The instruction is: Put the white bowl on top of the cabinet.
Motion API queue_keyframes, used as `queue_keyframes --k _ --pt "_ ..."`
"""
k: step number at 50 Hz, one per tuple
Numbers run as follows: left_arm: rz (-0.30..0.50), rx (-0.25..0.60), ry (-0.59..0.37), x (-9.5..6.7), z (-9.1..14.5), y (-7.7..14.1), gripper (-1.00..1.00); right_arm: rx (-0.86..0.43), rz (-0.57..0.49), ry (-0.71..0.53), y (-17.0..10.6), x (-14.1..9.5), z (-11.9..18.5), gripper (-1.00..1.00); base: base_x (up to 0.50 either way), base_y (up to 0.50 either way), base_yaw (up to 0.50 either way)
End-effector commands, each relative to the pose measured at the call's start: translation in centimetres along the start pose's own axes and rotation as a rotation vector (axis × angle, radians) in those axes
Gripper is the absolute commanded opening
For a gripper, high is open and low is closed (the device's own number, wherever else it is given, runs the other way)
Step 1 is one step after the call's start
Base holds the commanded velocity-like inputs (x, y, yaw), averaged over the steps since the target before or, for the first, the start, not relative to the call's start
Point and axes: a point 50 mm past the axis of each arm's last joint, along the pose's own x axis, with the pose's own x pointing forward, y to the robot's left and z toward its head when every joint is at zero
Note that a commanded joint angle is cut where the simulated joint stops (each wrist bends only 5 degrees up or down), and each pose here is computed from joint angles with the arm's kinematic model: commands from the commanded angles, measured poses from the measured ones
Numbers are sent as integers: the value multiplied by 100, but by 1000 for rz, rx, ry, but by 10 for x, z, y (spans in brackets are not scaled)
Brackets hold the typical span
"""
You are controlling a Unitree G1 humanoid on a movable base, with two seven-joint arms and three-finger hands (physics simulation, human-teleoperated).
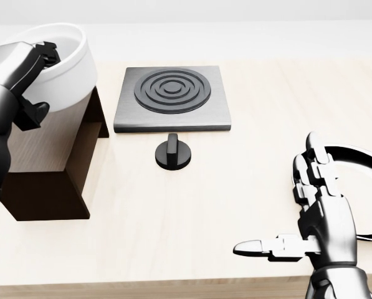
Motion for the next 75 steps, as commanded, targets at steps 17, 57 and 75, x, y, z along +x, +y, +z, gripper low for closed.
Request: queue_keyframes --k 17,57,75 --pt "74 -62 101 10 -30 -6 -100 -1 2 11 2 1 -3 100 0 0 0" --pt "97 -32 92 -11 -41 -16 -100 -6 9 23 3 1 -5 100 0 0 0" --pt "96 -38 119 -15 -51 -23 -100 -8 13 33 6 1 -8 100 0 0 0"
